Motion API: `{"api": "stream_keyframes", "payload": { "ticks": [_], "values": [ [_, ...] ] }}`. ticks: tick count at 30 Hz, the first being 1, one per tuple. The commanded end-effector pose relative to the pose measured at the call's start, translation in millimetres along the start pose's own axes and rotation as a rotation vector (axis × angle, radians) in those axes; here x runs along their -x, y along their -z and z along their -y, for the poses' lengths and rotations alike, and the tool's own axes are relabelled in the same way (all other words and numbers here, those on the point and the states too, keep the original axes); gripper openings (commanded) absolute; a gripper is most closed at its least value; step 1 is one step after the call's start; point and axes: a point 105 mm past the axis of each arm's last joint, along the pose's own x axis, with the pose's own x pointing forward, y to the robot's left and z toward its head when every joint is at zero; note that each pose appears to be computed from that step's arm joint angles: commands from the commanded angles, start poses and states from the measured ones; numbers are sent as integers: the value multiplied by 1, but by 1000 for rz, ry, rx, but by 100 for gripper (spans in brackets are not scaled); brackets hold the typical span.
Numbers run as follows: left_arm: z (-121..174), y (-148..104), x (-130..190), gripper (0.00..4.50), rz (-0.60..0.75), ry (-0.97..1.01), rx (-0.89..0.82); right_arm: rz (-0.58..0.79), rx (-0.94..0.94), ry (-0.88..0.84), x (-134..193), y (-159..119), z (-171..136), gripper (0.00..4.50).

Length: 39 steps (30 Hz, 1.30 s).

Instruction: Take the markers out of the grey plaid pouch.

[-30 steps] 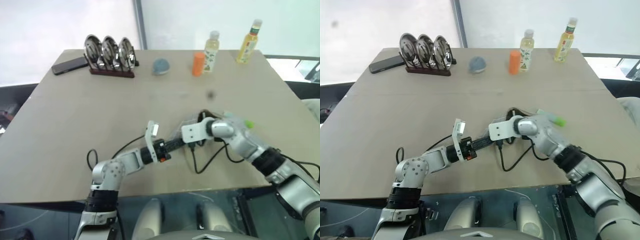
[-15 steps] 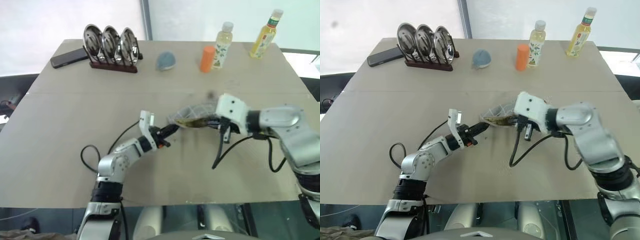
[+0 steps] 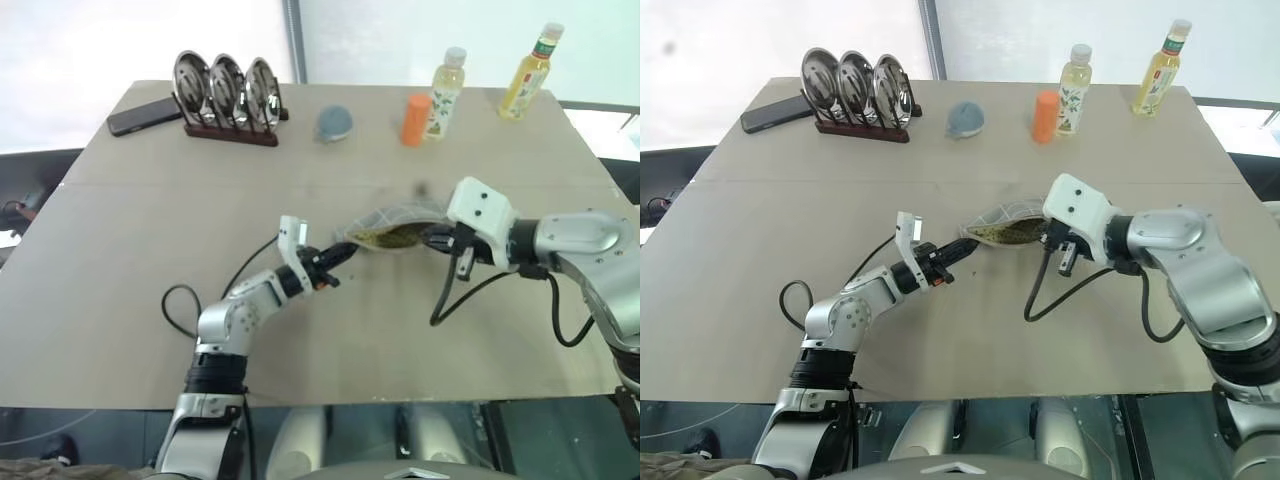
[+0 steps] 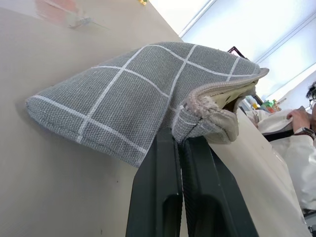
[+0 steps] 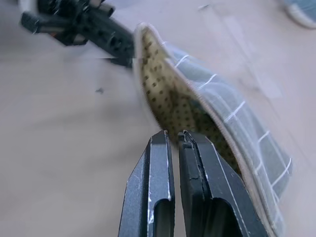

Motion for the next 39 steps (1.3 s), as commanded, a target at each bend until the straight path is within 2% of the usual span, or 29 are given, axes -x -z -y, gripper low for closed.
{"api": "stream_keyframes", "payload": {
  "ticks": [1,6,11,15,16,18,19,20,22,25,27,30,34,39],
  "values": [
    [15,-10,-2,0,27,72,32,10,-87,56,-17,2,3,102],
    [32,-12,-2,0,7,153,128,-12,-239,150,-50,15,20,102],
    [46,-9,1,0,-51,224,258,-56,-225,242,-64,22,37,102],
    [47,-2,4,0,-101,228,314,-132,-53,293,-76,34,45,102],
    [47,-2,5,0,-98,228,332,-142,38,268,-79,35,42,102],
    [44,-3,5,0,-84,217,368,-165,103,217,-81,42,35,102],
    [42,-4,5,0,-77,212,382,-169,124,209,-81,43,33,152],
    [41,-6,5,0,-67,208,402,-174,139,216,-80,43,33,170],
    [39,-9,5,0,-52,204,433,-172,167,240,-78,39,36,259],
    [33,-19,7,0,-5,221,560,-125,143,183,-71,21,29,390],
    [28,-28,9,0,27,240,648,-132,205,130,-62,15,27,390],
    [23,-36,14,0,33,277,737,-285,383,99,-48,31,34,390],
    [18,-38,16,0,-8,264,763,-330,369,77,-35,31,39,390],
    [21,-27,13,0,-61,258,772,-342,392,114,-44,32,45,390]
  ]
}}
